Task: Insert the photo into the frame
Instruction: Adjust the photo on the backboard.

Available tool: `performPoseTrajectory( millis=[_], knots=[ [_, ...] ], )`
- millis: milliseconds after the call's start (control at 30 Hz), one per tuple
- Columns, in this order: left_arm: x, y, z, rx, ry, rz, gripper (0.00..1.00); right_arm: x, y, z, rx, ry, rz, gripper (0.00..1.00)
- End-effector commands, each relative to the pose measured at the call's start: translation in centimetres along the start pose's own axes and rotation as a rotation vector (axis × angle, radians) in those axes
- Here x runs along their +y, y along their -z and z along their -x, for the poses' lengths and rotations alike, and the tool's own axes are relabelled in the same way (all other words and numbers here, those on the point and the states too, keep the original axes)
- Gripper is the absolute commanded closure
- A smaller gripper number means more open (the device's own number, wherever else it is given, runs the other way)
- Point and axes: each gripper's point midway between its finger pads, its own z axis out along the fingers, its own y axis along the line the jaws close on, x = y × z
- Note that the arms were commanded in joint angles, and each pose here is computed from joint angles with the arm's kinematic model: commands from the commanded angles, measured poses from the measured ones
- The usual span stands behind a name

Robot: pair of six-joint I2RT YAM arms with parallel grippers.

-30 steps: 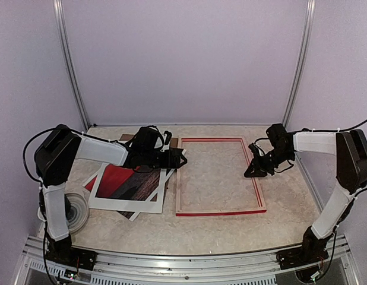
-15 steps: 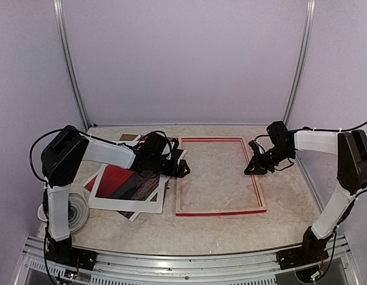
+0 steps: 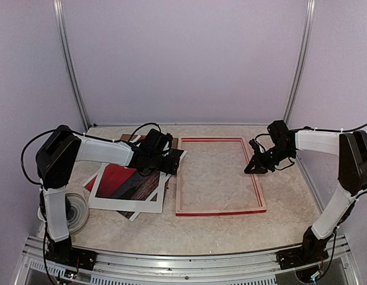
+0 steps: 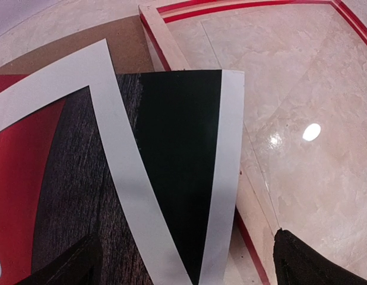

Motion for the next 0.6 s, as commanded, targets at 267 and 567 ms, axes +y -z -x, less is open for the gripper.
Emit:
performPoseTrajectory(
  millis=[267,567],
  knots=[
    [1.8,0.0,0.0,0.052,-0.115,0.051,0.01,0.9,1.2,1.3,-0.055,0.036,0.017,0.95],
    [1.8,-1.1,-1.2,0.096,-0.135,0.05,0.01,0.8,1.2,1.4,-0.057,0.034,0.017,0.94]
  ],
)
